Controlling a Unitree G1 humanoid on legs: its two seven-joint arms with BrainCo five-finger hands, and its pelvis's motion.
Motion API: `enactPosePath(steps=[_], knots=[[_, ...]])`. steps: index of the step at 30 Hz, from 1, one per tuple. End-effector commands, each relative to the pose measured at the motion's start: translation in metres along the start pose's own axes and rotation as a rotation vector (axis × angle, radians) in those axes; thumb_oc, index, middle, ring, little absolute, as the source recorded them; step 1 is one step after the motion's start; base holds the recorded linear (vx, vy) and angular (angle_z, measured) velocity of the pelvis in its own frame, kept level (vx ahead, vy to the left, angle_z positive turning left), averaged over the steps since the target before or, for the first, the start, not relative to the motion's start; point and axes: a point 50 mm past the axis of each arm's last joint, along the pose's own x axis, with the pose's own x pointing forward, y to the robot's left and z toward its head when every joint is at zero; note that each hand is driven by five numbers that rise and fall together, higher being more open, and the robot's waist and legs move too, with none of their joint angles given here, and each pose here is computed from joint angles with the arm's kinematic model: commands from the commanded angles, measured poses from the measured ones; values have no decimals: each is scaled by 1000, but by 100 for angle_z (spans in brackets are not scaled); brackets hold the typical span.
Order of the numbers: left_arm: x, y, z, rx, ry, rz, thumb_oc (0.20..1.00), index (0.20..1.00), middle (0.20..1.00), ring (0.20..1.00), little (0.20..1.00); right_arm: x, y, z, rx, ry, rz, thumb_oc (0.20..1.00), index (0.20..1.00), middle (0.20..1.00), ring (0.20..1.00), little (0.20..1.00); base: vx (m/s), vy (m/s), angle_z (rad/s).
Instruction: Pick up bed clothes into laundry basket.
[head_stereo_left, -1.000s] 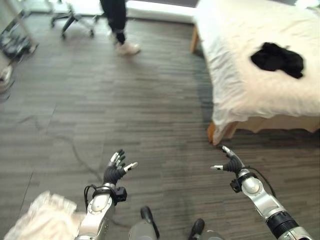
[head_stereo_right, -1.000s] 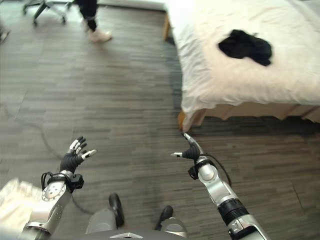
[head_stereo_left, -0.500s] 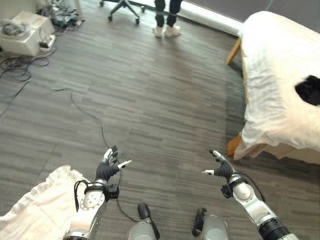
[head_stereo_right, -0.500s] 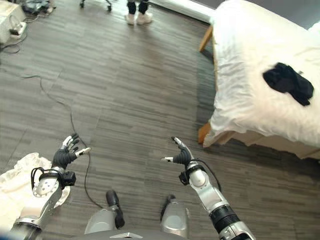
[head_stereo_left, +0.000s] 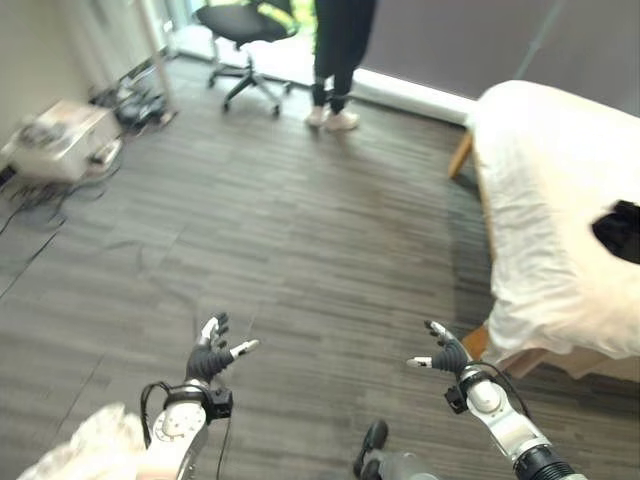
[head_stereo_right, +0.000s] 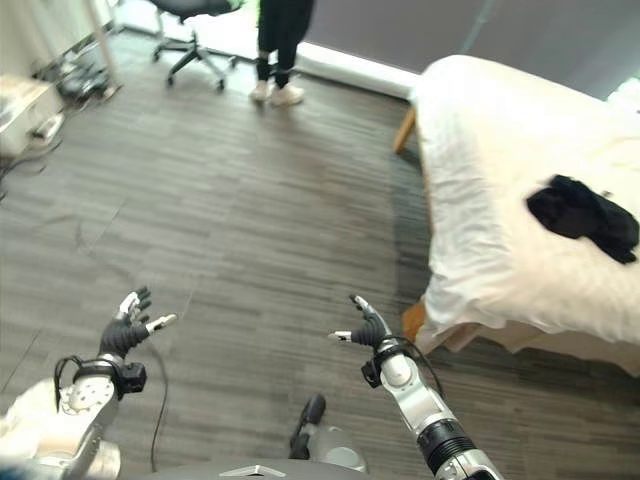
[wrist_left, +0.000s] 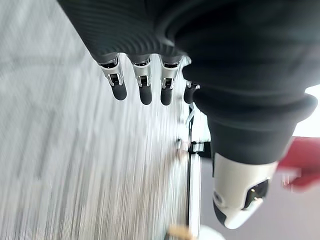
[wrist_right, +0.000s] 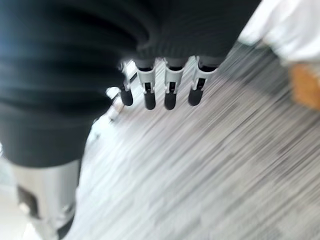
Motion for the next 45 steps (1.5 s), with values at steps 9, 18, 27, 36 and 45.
enactPosePath(steps=[9, 18, 27, 36, 45], knots=[[13, 9, 34, 22, -169, 90, 1000, 1000, 1000, 1000, 1000, 28, -40, 62, -92, -207, -89, 1000, 1000, 1000, 1000, 1000, 44, 102, -89], [9, 0, 21, 20, -121, 22, 1000, 1000, 1000, 1000, 1000, 22, -26, 30, -27, -87, -31, 1000, 1000, 1000, 1000, 1000, 164, 223, -98], [9, 7, 30, 23, -149, 25, 1000, 1000, 1000, 1000, 1000, 21, -5, 30, 41, -80, 22, 1000, 1000, 1000, 1000, 1000, 69, 112, -40], [-24, 4, -32, -275, 28, 204, 1000, 1000, 1000, 1000, 1000, -9, -59, 21, 222, -182, -175, 1000, 1000, 1000, 1000, 1000, 73, 1, -4], [-18, 7, 5, -139, -110, 133, 1000, 1000, 1000, 1000, 1000, -8, -79, 43, 64, -257, -298, 1000, 1000, 1000, 1000, 1000, 4, 159, 70]])
